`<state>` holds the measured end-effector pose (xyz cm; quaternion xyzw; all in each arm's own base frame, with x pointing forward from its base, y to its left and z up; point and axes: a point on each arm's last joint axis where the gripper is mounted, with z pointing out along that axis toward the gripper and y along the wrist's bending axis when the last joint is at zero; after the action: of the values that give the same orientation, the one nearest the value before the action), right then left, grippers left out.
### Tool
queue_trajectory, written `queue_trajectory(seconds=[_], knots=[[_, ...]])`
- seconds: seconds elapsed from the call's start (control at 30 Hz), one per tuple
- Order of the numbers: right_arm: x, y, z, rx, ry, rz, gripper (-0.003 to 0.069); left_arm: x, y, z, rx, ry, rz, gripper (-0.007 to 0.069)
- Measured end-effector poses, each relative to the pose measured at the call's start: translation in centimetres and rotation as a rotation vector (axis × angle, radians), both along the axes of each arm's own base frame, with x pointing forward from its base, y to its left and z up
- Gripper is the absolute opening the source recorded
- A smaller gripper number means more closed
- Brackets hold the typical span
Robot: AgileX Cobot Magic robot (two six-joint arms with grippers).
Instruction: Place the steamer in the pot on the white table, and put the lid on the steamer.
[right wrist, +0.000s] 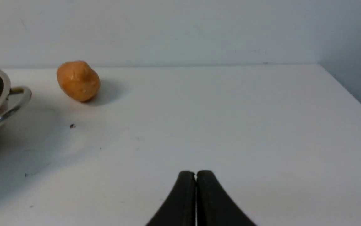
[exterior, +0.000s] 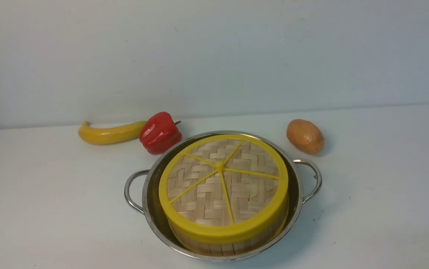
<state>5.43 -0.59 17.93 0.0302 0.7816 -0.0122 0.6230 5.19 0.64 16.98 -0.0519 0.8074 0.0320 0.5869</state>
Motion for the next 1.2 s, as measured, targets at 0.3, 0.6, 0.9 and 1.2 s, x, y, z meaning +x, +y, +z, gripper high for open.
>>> queue_trajectory(seconds=[0.3, 0.6, 0.9, 1.2], knots=[[0.00, -0.01, -0.04, -0.004, 0.003, 0.000, -0.0001, 0.00, 0.00, 0.00, 0.000, 0.000, 0.000, 0.0248], [-0.01, 0.13, -0.09, -0.034, 0.010, 0.023, 0.0009, 0.00, 0.00, 0.00, 0.000, 0.000, 0.000, 0.0248], [0.00, 0.59, -0.11, -0.097, 0.013, 0.089, 0.0013, 0.00, 0.00, 0.00, -0.001, 0.000, 0.000, 0.0248], [0.00, 0.58, -0.11, -0.090, 0.012, 0.087, 0.0013, 0.00, 0.00, 0.00, -0.001, 0.000, 0.000, 0.0248]])
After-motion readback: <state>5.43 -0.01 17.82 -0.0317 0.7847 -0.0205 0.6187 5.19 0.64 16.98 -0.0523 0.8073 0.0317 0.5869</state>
